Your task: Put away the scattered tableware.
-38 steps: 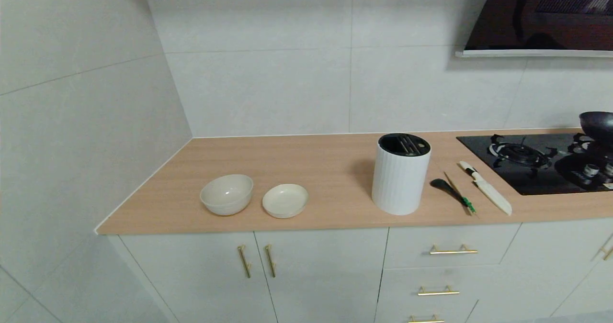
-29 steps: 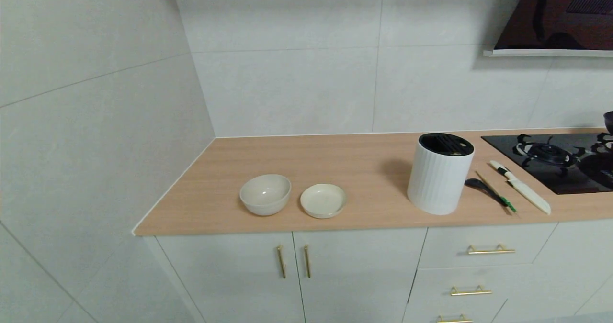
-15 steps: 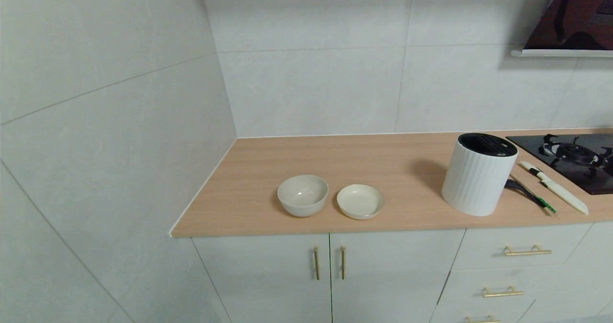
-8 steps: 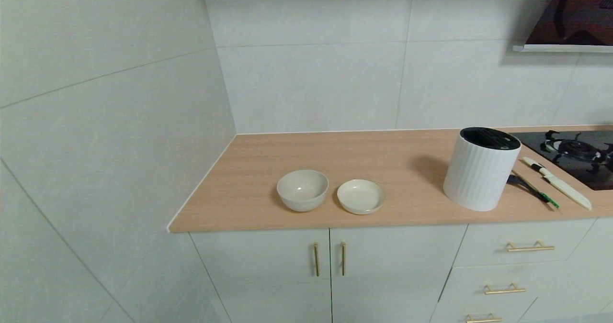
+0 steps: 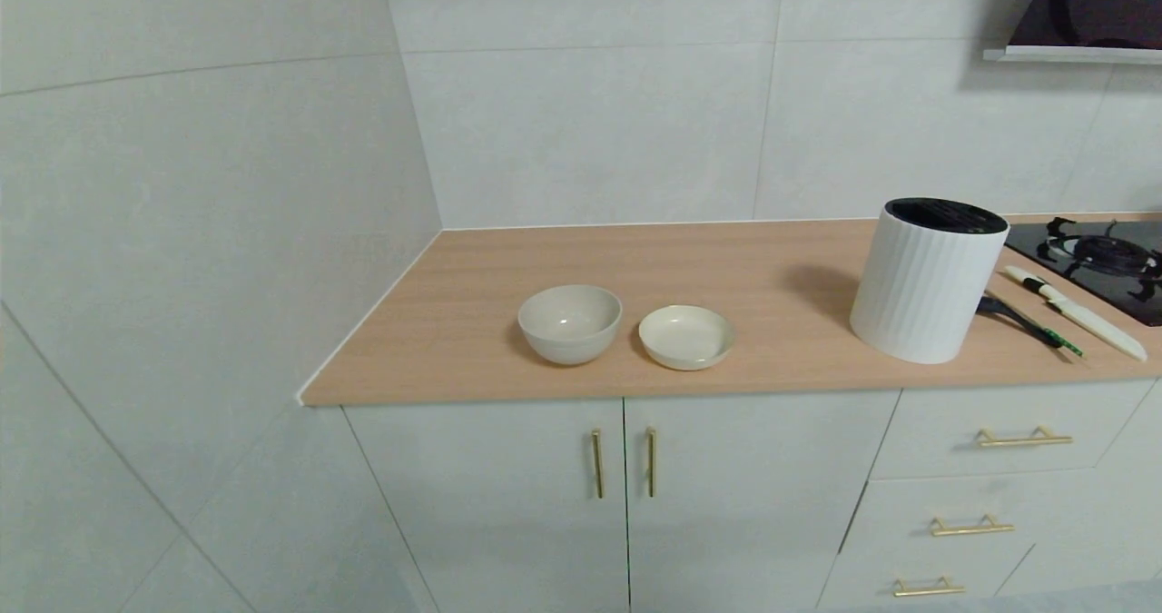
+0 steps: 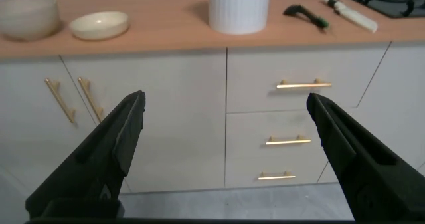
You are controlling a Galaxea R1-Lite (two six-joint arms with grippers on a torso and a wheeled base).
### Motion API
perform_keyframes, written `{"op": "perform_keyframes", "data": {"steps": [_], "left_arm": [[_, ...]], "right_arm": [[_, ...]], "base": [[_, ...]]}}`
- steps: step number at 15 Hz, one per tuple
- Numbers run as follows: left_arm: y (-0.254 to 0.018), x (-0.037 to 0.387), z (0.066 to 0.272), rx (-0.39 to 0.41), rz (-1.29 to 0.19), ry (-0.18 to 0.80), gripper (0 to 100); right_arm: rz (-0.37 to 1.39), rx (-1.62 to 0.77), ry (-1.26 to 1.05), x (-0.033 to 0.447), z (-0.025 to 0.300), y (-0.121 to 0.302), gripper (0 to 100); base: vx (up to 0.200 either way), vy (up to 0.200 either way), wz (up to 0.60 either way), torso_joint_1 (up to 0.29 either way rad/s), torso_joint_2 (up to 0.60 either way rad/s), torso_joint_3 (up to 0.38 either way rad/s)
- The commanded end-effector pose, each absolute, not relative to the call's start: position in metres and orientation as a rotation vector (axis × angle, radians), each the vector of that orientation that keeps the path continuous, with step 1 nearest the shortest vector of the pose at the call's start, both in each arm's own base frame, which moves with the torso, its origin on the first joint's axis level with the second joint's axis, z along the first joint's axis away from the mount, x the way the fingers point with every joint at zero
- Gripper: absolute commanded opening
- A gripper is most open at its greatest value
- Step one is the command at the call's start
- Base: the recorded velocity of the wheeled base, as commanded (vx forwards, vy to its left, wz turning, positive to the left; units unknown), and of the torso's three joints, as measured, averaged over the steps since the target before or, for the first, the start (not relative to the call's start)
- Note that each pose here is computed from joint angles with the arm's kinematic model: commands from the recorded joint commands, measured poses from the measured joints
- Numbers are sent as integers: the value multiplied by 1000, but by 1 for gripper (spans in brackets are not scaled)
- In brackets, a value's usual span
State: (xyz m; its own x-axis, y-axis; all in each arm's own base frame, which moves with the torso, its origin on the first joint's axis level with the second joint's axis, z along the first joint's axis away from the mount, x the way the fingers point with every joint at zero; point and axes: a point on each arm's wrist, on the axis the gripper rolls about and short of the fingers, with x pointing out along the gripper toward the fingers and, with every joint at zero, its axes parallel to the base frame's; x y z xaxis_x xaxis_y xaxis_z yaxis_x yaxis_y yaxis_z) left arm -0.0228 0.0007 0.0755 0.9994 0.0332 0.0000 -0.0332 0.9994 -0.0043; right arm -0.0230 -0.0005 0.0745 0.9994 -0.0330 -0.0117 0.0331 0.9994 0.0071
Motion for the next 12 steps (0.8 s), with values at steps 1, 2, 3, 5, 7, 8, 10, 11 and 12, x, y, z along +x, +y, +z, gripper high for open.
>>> {"op": "perform_keyframes", "data": {"steps": [1,2,3,5,7,8,10,11,12], "left_arm": [[1,-23,76,-5,35,1,100],[1,-23,76,-5,34,1,100],[1,-23,76,-5,34,1,100],[1,-23,76,-5,34,1,100],[1,-23,76,-5,34,1,100],[1,-23,76,-5,34,1,100],[1,-23,76,-5,34,1,100],[1,-23,76,-5,34,1,100],[1,-23,76,-5,34,1,100]], "right_arm": [[-34,6,12,-23,74,0,100],[-34,8,12,-23,74,0,100],[-34,6,12,-23,74,0,100],[-34,8,12,-23,74,0,100],[-34,6,12,-23,74,0,100],[-34,8,12,-23,74,0,100],[-34,8,12,-23,74,0,100],[-34,8,12,-23,74,0,100],[-34,8,12,-23,74,0,100]], "base": [[0,0,0,-251,535,295],[0,0,0,-242,525,290],[0,0,0,-237,520,305],[0,0,0,-232,517,283],[0,0,0,-217,498,281],[0,0,0,-212,505,281],[0,0,0,-200,493,283],[0,0,0,-203,481,281],[0,0,0,-188,486,281]]}}
